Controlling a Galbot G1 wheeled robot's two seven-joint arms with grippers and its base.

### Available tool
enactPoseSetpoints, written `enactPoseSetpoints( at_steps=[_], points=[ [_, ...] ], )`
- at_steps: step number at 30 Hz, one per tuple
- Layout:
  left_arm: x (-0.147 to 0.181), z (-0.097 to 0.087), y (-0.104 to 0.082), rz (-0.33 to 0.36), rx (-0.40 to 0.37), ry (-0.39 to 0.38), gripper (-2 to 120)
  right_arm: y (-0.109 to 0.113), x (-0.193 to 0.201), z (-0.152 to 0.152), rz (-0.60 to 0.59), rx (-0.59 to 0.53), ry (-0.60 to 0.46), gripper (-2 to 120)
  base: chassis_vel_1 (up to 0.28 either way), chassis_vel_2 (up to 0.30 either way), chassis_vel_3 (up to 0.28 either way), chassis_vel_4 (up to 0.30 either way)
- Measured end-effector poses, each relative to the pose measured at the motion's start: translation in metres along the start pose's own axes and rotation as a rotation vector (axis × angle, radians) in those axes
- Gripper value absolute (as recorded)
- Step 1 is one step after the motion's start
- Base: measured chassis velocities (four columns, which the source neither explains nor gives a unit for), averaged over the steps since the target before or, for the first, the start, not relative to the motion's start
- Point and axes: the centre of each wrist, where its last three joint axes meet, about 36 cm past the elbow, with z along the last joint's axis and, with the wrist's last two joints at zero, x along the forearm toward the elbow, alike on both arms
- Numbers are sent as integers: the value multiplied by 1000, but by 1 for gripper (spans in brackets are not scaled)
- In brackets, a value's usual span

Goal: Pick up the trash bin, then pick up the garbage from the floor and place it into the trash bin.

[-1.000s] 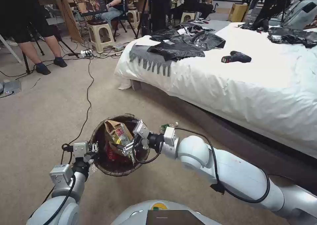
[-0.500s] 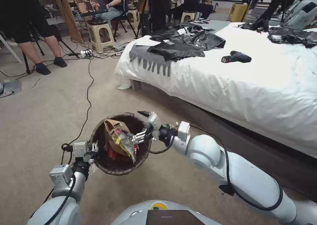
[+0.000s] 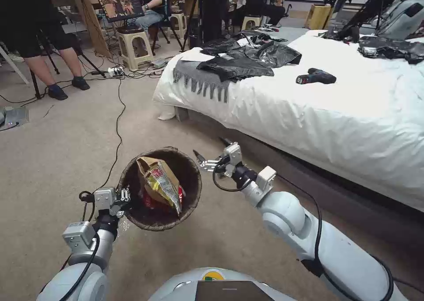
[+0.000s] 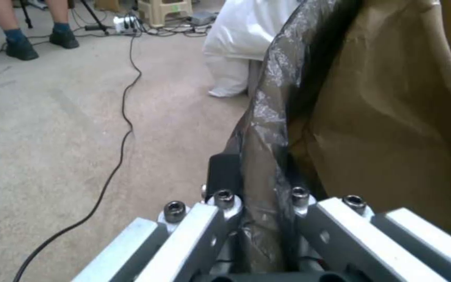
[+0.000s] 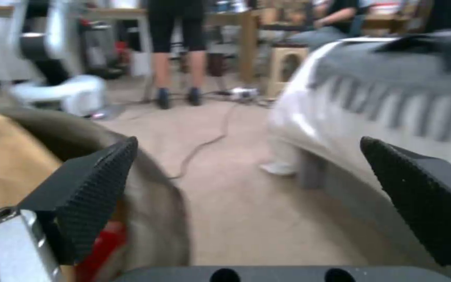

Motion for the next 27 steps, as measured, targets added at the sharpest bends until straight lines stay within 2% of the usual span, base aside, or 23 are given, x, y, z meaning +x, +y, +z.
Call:
enactPoseSetpoints(
  at_steps=[5,14,27],
  points=[
    [1,0,1,-7,5,-2,0,-7,20,18,106,34,2,100,0,0,0,0],
    [1,0,3,-17,4,-7,0,-2,60,44,266,43,19,100,0,0,0,0],
    [1,0,3,-15,2,-8,0,5,77,51,325,8,12,100,0,0,0,0]
  ],
)
